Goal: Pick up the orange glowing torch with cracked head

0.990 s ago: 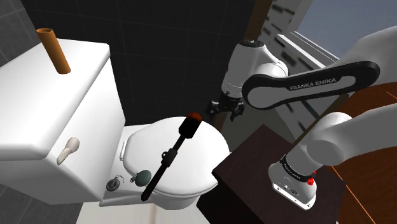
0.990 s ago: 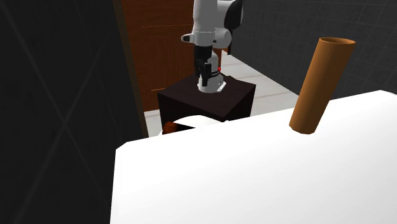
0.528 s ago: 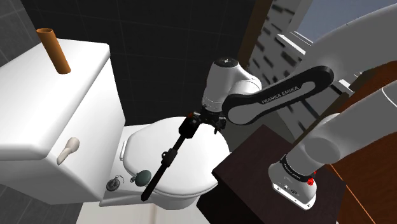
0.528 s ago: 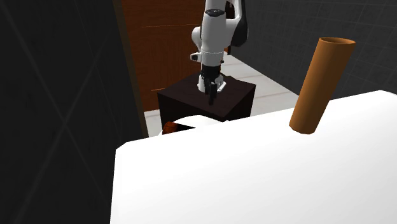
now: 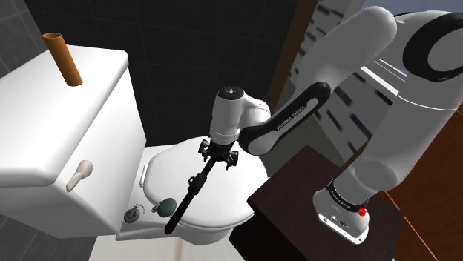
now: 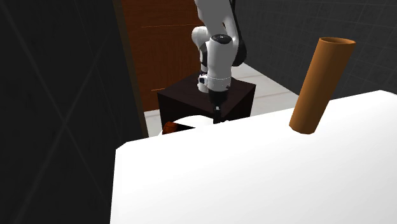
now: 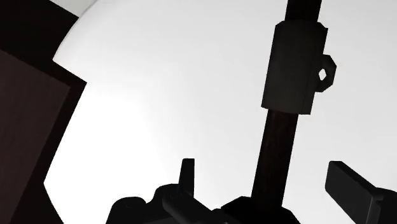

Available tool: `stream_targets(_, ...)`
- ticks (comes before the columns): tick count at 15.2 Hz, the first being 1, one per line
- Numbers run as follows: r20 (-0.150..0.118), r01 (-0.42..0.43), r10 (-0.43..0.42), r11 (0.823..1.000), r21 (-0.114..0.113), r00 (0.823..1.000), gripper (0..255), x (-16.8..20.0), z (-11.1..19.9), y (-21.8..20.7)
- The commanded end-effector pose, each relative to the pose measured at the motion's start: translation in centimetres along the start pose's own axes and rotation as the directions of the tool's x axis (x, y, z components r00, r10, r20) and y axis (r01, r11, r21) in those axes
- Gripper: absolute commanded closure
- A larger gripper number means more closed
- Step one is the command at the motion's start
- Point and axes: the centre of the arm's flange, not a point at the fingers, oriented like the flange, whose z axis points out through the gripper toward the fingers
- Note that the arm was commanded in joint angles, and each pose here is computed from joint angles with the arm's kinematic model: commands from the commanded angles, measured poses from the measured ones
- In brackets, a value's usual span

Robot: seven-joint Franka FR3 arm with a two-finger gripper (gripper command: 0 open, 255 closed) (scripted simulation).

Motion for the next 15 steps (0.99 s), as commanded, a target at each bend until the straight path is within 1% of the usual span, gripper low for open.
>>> stream_targets(1,0.003,-0.064,0.064,0.998,0.003,0.998,0,-0.4,1.8,-1.8)
stream_targets(3,0.01,-0.121,0.121,0.993,0.006,0.993,0,-0.9,3.6,-3.7)
stream_targets(4,0.011,-0.128,0.128,0.992,0.006,0.992,0,-0.9,3.8,-3.9)
stream_targets(11,0.011,-0.128,0.128,0.992,0.006,0.992,0,-0.9,7.8,-3.8)
stream_targets(13,0.011,-0.128,0.128,0.992,0.006,0.992,0,-0.9,7.8,-3.8)
stream_targets(14,0.011,-0.128,0.128,0.992,0.006,0.992,255,-0.9,7.8,-3.8)
stream_targets(15,0.011,-0.128,0.128,0.992,0.006,0.992,255,-0.9,7.8,-3.8)
